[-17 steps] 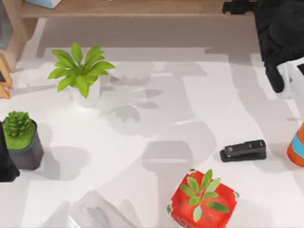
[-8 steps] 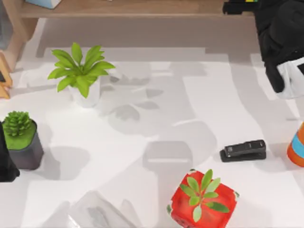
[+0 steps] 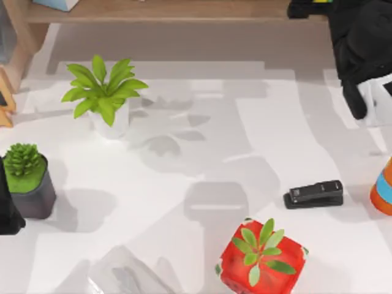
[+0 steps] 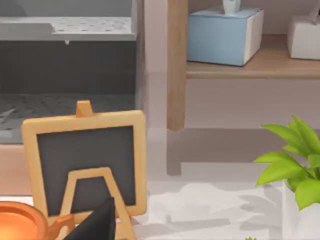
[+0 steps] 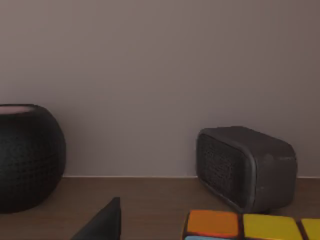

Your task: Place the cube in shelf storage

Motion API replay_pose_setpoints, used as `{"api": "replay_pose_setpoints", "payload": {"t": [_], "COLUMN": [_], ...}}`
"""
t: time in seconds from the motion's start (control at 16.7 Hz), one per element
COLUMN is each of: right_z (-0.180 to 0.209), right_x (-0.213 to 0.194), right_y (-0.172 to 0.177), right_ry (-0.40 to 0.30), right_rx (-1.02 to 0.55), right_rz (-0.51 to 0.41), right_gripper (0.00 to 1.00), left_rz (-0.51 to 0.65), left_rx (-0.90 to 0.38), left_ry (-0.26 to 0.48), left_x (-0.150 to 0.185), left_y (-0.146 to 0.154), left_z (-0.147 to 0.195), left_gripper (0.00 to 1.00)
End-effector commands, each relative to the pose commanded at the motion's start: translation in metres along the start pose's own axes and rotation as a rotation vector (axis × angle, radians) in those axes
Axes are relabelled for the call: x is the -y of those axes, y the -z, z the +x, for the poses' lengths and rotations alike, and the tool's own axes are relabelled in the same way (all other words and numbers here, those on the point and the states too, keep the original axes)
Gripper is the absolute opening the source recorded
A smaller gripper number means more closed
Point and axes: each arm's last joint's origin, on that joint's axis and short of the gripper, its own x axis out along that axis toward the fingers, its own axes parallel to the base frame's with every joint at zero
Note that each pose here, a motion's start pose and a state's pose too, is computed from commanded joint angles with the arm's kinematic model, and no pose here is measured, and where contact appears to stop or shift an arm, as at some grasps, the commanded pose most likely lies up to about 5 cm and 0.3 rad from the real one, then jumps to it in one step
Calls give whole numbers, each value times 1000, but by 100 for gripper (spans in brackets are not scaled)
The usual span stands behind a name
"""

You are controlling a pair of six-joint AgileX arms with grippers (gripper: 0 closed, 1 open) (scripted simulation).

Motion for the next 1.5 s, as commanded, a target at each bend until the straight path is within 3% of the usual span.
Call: {"api": "replay_pose_setpoints", "payload": {"t": [0.24, 0.42, 0.6, 0.78, 1.14, 1.32, 1.5], "right_z": [-6, -22, -46, -81, -180, -220, -240], "right_x": [5, 28, 74, 142, 260, 287, 295], "right_y": [-17, -46, -67, -73, -57, -37, -7], "right_ry": [-42, -98, -102, -30, 122, 97, -19], "right_rx": [64, 186, 302, 339, 140, -15, -125], "right_rz": [-46, -178, -406, -714, -1325, -1509, -1571], "right_gripper": [100, 100, 100, 100, 100, 100, 100], "left_rz": [0, 0, 0, 0, 0, 0, 0], "left_rx": [0, 0, 0, 0, 0, 0, 0], "left_ry": [0, 0, 0, 0, 0, 0, 0], "left_x": [0, 0, 0, 0, 0, 0, 0], "left_y": [0, 0, 0, 0, 0, 0, 0], "left_z": [0, 0, 0, 0, 0, 0, 0], "left_gripper": [100, 100, 100, 100, 100, 100, 100]}}
